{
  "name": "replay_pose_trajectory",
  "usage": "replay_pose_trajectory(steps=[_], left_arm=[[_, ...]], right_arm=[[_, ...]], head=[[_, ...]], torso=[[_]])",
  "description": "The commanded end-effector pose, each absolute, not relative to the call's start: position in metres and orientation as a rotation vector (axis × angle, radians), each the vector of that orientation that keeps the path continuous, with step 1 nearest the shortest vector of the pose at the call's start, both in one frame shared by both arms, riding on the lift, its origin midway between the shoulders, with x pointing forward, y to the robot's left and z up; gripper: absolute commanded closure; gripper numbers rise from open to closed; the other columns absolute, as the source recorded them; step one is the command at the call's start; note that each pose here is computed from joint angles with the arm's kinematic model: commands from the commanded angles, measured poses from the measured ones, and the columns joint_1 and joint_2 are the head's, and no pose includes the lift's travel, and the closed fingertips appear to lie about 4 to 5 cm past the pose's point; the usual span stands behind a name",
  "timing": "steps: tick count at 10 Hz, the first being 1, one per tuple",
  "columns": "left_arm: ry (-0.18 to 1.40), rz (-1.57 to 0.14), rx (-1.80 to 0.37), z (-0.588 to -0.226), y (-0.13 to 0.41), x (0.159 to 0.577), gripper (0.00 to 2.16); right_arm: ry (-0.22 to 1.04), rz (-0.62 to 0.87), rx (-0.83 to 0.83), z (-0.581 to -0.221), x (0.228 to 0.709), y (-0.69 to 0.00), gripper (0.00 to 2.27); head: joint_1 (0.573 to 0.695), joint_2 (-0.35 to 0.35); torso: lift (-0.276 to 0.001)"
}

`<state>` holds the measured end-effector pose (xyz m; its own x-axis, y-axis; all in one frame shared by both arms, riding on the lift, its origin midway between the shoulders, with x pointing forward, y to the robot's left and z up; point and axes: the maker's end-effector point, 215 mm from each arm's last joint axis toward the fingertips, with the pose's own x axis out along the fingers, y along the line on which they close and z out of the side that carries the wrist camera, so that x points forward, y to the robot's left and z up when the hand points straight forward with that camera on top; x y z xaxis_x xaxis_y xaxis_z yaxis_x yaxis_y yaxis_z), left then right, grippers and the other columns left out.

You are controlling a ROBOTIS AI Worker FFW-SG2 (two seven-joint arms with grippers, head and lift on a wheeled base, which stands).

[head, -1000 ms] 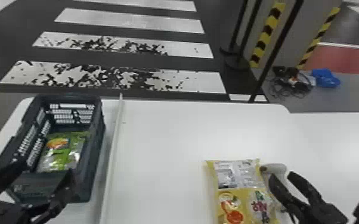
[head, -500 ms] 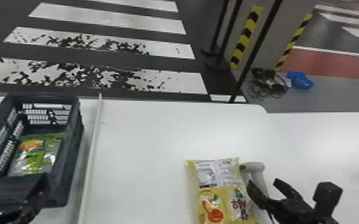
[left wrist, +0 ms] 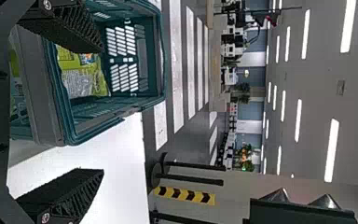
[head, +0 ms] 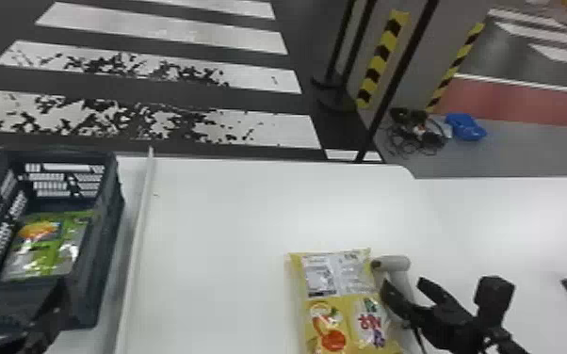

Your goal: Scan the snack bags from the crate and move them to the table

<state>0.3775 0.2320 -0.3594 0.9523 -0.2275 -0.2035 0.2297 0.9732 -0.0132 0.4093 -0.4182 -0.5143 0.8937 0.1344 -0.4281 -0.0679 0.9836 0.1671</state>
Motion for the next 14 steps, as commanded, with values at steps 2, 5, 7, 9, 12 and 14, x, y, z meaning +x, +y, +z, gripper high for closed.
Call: replay_pose_trajectory(steps=[2, 5, 7, 9, 12, 14], left_arm=[[0.207, -0.243, 0.015, -0.359, 0.225, 0.375, 0.08], [0.204, -0.247, 0.019, -0.356, 0.224, 0.373, 0.08], [0.202, -0.247, 0.022, -0.356, 0.224, 0.373, 0.08], [0.197, -0.249, 0.025, -0.354, 0.224, 0.373, 0.08], [0.186, -0.254, 0.026, -0.352, 0.222, 0.375, 0.08], [0.18, -0.257, 0.029, -0.35, 0.221, 0.377, 0.08]], right_arm=[[0.483, 0.113, 0.138, -0.524, 0.412, -0.424, 0.59], [0.545, 0.104, 0.161, -0.54, 0.403, -0.426, 2.19], [0.527, 0.099, 0.156, -0.533, 0.404, -0.429, 2.24], [0.503, 0.076, 0.141, -0.515, 0.407, -0.438, 2.24], [0.436, 0.048, 0.124, -0.462, 0.401, -0.434, 2.24], [0.438, 0.064, 0.157, -0.446, 0.389, -0.419, 2.24]], head=[[0.695, -0.27], [0.695, -0.285], [0.695, -0.29], [0.695, -0.297], [0.695, -0.31], [0.695, -0.305]], torso=[[-0.095], [-0.095], [-0.095], [-0.095], [-0.095], [-0.095]])
